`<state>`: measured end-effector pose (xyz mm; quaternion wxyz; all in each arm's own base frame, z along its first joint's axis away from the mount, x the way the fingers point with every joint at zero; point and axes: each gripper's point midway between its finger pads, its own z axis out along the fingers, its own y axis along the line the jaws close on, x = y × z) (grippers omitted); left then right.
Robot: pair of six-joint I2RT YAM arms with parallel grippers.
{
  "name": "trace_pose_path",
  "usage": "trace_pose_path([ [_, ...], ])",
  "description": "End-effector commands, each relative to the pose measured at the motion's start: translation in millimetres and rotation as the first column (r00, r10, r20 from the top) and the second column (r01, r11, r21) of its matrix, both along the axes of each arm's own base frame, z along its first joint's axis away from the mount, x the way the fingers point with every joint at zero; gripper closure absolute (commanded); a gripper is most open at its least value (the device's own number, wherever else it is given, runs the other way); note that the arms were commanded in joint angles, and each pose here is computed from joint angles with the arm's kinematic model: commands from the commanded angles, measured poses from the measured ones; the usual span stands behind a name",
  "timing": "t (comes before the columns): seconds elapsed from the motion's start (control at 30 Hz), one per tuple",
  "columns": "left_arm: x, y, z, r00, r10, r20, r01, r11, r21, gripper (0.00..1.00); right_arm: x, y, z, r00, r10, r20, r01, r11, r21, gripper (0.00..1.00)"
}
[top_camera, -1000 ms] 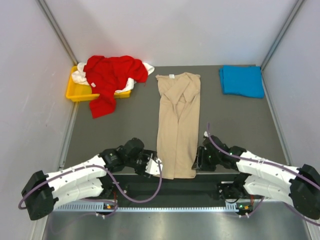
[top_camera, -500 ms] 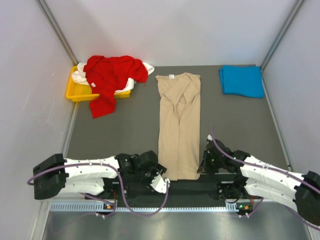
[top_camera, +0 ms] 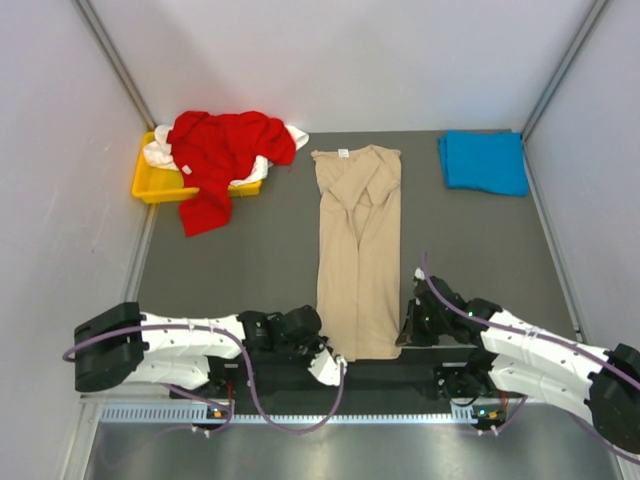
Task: Fold and stack the t-shirts
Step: Fold the tshirt
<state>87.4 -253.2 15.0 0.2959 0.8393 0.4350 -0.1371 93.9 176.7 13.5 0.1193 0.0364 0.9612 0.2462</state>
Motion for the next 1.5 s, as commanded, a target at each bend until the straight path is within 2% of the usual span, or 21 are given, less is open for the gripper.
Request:
trace_pose_path([
  [0.0, 33.5, -20.9, 31.4, 0.985, 0.163, 0.057, -0.157, 0.983, -0.099, 1.00, 19.6, 5.6, 29.3, 0.997, 0.010, 0.075, -0.011, 1.000, 0.021, 1.00],
  [0.1, 62.0, -28.0, 61.3, 0.968, 0.250, 0.004, -0.245, 0.951, -0.189, 1.00, 49.5, 2.4, 47.0, 0.991, 0.004, 0.131, -0.007, 1.000, 0.025, 1.00],
  [0.13, 70.3, -29.7, 69.8, 0.962, 0.270, -0.037, -0.272, 0.939, -0.212, 1.00, 63.7, -4.5, 46.4, 0.991, -0.026, 0.128, 0.025, 1.000, 0.009, 1.00],
  [0.17, 87.5, -20.8, 70.9, 0.942, 0.318, -0.111, -0.335, 0.920, -0.203, 1.00, 81.4, -2.1, 61.2, 0.982, 0.001, 0.189, -0.003, 1.000, 0.012, 1.00],
  [0.2, 104.4, -26.0, 88.3, 0.931, 0.340, -0.130, -0.362, 0.902, -0.235, 1.00, 92.5, -2.6, 66.5, 0.979, 0.001, 0.205, -0.003, 1.000, 0.013, 1.00],
  [0.27, 133.1, -16.4, 85.6, 0.899, 0.414, -0.141, -0.435, 0.877, -0.205, 1.00, 126.9, -4.7, 78.7, 0.968, -0.003, 0.253, 0.001, 1.000, 0.007, 1.00],
  [0.43, 181.1, -23.9, 95.9, 0.865, 0.471, -0.170, -0.499, 0.841, -0.210, 1.00, 199.0, 1.3, 92.2, 0.957, 0.001, 0.291, -0.007, 1.000, 0.021, 1.00],
  [0.47, 194.1, -19.5, 85.6, 0.846, 0.502, -0.179, -0.530, 0.828, -0.182, 1.00, 211.1, 1.1, 94.0, 0.952, 0.000, 0.306, -0.006, 1.000, 0.021, 1.00],
  [0.53, 219.3, -21.5, 95.1, 0.826, 0.536, -0.175, -0.564, 0.799, -0.208, 1.00, 238.3, 1.4, 94.9, 0.949, -0.013, 0.314, 0.006, 1.000, 0.024, 1.00],
  [0.63, 251.4, -15.9, 88.6, 0.773, 0.601, -0.205, -0.633, 0.756, -0.169, 1.00, 267.1, 2.7, 94.9, 0.948, -0.027, 0.318, 0.013, 0.999, 0.046, 1.00],
  [0.67, 260.6, -11.3, 76.5, 0.745, 0.629, -0.220, -0.662, 0.738, -0.131, 1.00, 274.1, 4.8, 95.5, 0.946, -0.030, 0.322, 0.011, 0.998, 0.059, 1.00],
  [0.7, 274.8, -14.7, 87.9, 0.733, 0.644, -0.220, -0.677, 0.721, -0.148, 1.00, 278.3, 5.6, 94.5, 0.949, -0.031, 0.314, 0.009, 0.997, 0.071, 1.00],
  [0.77, 286.1, -6.9, 76.9, 0.674, 0.695, -0.250, -0.731, 0.676, -0.094, 1.00, 292.6, 4.6, 91.9, 0.950, -0.039, 0.309, 0.017, 0.997, 0.074, 1.00],
  [0.83, 300.5, -6.2, 75.9, 0.638, 0.726, -0.258, -0.765, 0.636, -0.100, 1.00, 303.1, 0.3, 88.8, 0.949, -0.058, 0.310, 0.037, 0.997, 0.072, 1.00],
  [1.0, 320.1, -11.3, 68.9, 0.624, 0.740, -0.253, -0.779, 0.616, -0.119, 1.00, 317.9, -6.7, 81.6, 0.947, -0.087, 0.310, 0.066, 0.995, 0.078, 1.00],
  [1.13, 341.8, -7.9, 63.0, 0.578, 0.785, -0.222, -0.815, 0.568, -0.116, 1.00, 331.5, -14.0, 72.1, 0.948, -0.112, 0.298, 0.095, 0.993, 0.071, 1.00],
  [1.3, 362.3, -12.6, 58.7, 0.560, 0.802, -0.207, -0.828, 0.548, -0.119, 1.00, 340.1, -25.6, 65.4, 0.941, -0.166, 0.294, 0.147, 0.985, 0.085, 1.00],
  [1.33, 363.4, -12.7, 56.6, 0.549, 0.808, -0.212, -0.835, 0.539, -0.110, 1.00, 342.2, -26.9, 63.8, 0.941, -0.180, 0.288, 0.159, 0.983, 0.095, 0.98],
  [1.37, 365.5, -13.0, 52.4, 0.544, 0.812, -0.212, -0.839, 0.535, -0.102, 1.00, 344.4, -24.8, 63.5, 0.940, -0.178, 0.292, 0.154, 0.983, 0.102, 0.83],
  [1.4, 368.3, -13.9, 52.8, 0.538, 0.816, -0.213, -0.843, 0.528, -0.103, 0.98, 345.7, -26.0, 62.9, 0.940, -0.182, 0.290, 0.160, 0.982, 0.099, 0.74],
  [1.47, 372.9, -12.7, 50.8, 0.509, 0.834, -0.213, -0.861, 0.498, -0.104, 0.91, 351.0, -33.1, 64.9, 0.935, -0.197, 0.295, 0.178, 0.980, 0.088, 0.63],
])
